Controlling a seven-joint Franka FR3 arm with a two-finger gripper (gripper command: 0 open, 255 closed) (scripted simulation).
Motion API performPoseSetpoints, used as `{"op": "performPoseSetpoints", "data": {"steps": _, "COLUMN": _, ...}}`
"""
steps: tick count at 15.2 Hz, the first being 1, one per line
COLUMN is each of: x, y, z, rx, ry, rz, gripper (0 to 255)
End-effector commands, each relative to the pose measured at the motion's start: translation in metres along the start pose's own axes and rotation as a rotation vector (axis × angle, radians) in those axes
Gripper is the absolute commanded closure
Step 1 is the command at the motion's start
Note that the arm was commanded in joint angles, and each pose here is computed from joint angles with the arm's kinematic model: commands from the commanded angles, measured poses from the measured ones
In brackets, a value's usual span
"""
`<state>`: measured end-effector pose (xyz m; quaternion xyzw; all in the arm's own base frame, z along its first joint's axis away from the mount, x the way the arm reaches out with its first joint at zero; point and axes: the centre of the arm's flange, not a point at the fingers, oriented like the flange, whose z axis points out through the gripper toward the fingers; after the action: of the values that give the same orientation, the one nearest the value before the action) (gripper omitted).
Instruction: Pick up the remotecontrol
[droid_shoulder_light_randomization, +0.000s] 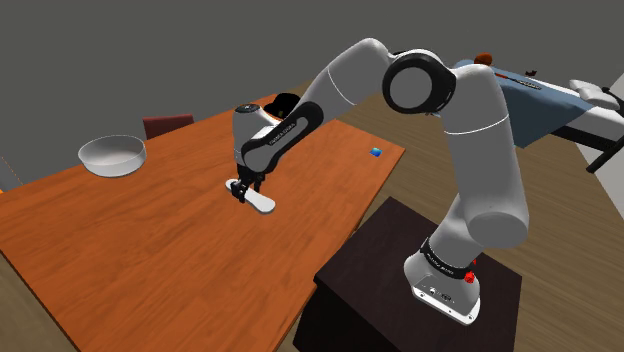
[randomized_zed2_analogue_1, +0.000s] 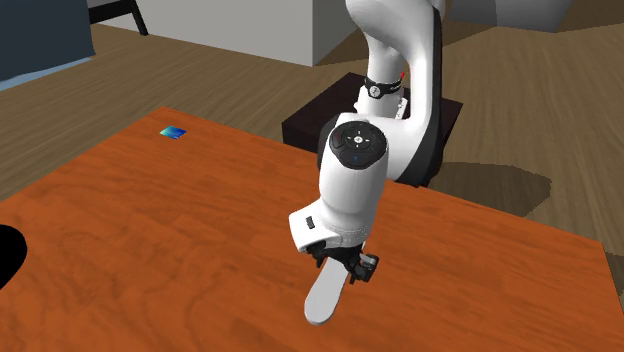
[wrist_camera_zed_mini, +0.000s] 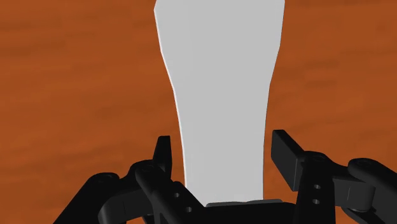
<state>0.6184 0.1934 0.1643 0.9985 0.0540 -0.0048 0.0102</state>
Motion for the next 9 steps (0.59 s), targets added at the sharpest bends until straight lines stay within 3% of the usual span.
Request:
{"op": "performPoseSetpoints", "data": {"steps": 1, "x": 0.0, "y": 0.0, "z": -0.01, "rx": 0.0, "ry": 0.0, "rz": 0.0, "gripper": 255}}
{"op": "performPoseSetpoints", "data": {"steps": 9, "x": -0.001, "y": 0.001, "z": -0.052, "rx": 0.0, "ry": 0.0, "rz": 0.0, "gripper": 255}}
